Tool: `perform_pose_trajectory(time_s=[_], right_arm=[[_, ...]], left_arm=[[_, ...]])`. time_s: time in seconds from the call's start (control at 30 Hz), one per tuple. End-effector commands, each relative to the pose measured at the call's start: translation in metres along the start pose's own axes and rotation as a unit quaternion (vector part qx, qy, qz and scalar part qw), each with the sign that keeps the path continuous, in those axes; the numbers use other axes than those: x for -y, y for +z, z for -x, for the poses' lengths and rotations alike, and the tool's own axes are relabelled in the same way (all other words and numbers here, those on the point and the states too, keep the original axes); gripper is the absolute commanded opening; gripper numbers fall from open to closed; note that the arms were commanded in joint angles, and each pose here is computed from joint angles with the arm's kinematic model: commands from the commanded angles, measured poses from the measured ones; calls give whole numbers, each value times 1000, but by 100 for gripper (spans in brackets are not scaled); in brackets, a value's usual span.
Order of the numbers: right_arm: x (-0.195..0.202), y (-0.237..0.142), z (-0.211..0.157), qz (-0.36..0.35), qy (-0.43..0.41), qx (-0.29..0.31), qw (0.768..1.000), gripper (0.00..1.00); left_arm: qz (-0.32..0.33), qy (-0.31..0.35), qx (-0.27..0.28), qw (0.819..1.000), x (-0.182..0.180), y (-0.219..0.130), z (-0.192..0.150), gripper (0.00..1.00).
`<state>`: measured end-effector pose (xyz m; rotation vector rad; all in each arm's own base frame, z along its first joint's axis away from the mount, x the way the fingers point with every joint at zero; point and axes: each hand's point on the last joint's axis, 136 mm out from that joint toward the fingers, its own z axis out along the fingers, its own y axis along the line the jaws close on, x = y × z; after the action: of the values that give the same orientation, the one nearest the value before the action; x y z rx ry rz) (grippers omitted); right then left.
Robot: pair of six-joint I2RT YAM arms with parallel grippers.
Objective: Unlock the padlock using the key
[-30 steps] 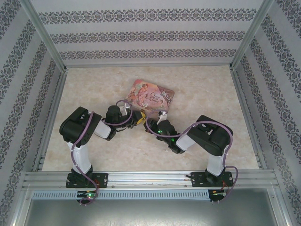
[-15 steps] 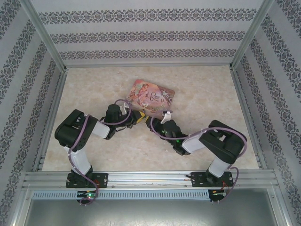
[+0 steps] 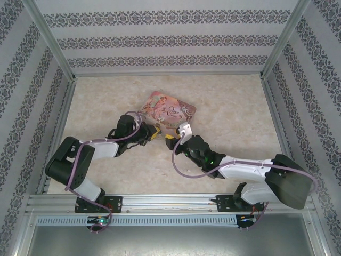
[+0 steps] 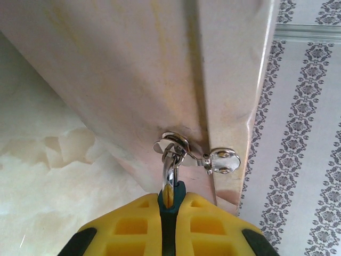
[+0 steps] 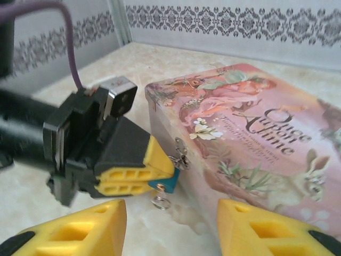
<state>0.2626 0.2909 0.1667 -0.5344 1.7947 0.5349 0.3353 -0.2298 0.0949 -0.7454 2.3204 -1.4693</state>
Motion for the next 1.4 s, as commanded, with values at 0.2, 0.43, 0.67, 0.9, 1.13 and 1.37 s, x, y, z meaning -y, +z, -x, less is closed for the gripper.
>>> perform_pose_trajectory(time_s=[0.2, 0.43, 0.67, 0.9, 1.13, 1.37], right_arm=[[6, -13, -2, -12, -319, -42, 947, 62], [-4, -5, -13, 24, -397, -63, 915, 73], [-23, 13, -22, 73, -422, -78, 900, 74], [-37, 27, -30, 114, -423, -89, 895, 70], [-39, 35, -26, 124, -417, -90, 896, 56], [-37, 42, -27, 118, -423, -97, 893, 44]], left_arm=[[31, -30, -11, 999, 11, -6, -5, 0], [29, -65, -15, 997, 15, -10, -9, 0], [84, -124, -24, 988, 10, -18, -16, 0], [108, -147, -4, 983, 15, -32, -16, 0], [103, -148, -2, 984, 17, -34, -16, 0], [101, -147, -3, 984, 16, -33, -17, 0]])
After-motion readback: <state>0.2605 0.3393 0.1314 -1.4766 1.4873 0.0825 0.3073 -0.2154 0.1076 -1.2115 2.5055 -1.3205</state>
